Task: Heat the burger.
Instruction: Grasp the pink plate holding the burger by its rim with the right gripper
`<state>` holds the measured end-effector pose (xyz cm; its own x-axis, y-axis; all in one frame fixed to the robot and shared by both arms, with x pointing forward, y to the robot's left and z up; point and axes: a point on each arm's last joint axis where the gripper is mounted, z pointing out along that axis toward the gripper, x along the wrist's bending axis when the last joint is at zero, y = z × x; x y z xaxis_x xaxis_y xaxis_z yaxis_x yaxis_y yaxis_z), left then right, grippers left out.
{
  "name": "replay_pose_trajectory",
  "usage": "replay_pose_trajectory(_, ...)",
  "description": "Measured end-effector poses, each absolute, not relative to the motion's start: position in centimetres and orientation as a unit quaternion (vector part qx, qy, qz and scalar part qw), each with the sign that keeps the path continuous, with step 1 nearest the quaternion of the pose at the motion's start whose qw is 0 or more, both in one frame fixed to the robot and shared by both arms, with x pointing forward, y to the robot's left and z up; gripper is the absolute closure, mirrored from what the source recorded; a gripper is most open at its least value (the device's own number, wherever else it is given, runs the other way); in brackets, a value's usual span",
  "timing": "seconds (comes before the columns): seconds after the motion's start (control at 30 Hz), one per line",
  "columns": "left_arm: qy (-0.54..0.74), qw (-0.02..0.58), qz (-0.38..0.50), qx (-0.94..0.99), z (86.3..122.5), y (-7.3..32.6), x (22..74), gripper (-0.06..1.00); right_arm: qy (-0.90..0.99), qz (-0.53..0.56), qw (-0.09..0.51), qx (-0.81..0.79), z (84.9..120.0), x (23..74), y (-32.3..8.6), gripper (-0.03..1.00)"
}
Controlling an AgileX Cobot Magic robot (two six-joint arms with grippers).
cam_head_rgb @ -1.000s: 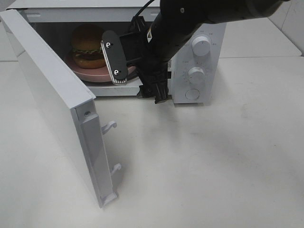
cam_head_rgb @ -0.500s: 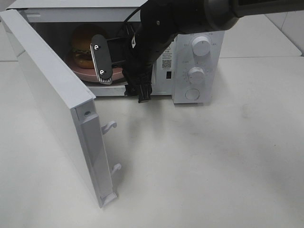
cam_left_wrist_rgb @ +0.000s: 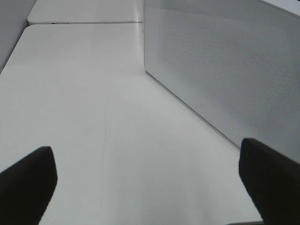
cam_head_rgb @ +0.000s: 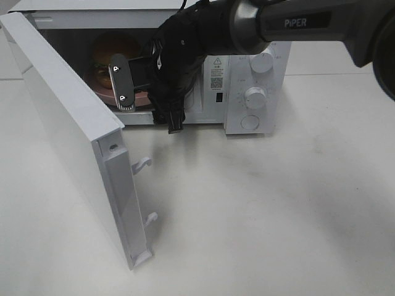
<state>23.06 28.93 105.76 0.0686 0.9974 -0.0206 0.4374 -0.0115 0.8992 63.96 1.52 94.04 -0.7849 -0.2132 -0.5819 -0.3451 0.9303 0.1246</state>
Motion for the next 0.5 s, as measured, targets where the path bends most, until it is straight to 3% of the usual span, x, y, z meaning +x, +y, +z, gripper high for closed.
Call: replay_pose_trajectory(0.5, 0.582, 0.393, 0.356, 0.616, 105.8, 28.9, 23.1, -0.03, 0.941, 0.107, 0.291, -0.136, 91.7, 66.7, 2.5, 0.22)
